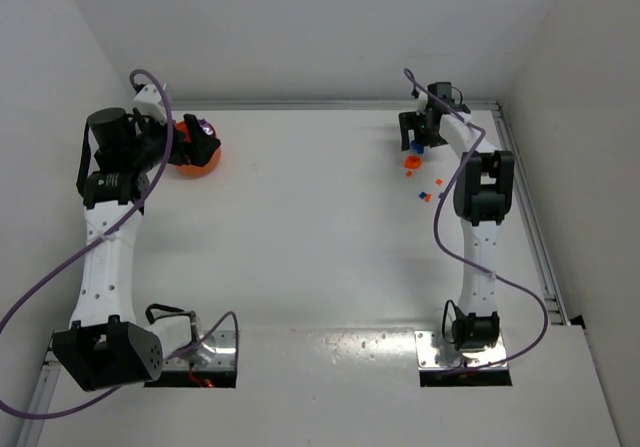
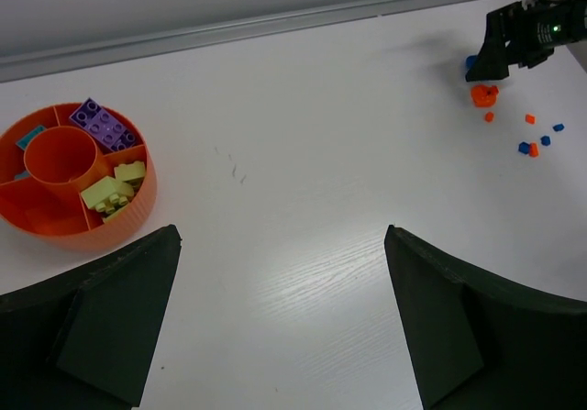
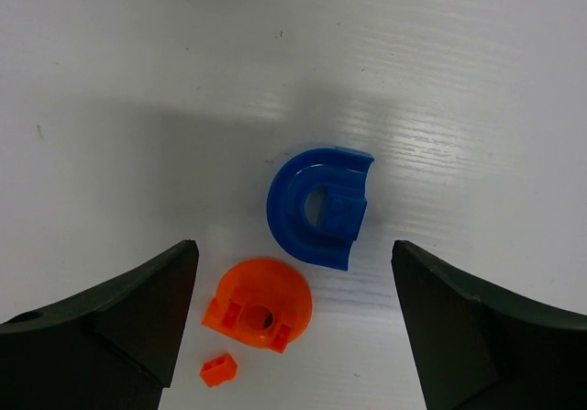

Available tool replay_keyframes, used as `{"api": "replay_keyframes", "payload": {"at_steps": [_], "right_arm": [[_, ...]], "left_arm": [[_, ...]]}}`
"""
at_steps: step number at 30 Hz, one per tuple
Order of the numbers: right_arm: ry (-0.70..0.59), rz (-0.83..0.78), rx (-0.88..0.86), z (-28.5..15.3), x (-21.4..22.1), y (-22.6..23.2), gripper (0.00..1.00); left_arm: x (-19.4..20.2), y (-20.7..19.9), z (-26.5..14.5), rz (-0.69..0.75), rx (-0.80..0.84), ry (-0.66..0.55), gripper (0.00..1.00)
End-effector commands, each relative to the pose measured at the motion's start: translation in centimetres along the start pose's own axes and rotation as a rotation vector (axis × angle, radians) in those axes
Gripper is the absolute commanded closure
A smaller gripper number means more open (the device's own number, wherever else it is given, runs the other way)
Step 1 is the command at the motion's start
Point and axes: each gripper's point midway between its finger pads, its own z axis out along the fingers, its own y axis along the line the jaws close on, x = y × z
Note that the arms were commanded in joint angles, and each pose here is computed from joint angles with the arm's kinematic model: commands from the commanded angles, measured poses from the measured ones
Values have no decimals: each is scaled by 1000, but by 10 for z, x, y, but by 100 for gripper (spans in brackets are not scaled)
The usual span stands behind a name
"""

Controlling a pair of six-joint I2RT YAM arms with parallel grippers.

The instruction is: Sort the legos into containers by color

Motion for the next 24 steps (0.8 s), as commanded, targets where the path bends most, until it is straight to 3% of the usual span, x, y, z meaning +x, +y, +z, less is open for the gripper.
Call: {"api": "replay_keyframes", "payload": {"at_steps": [1,17,24], "right_arm": [[-29,19,26,2,-12,-7,14],[-8,21,35,16,-2,-9,46],[-36,26,-23,4,-11,-3,68]], "left_arm": [[-11,-2,1,9,0,-38,0],[-6,1,6,-12,0,-22,0],[-6,3,9,-12,0,-22,0]]}}
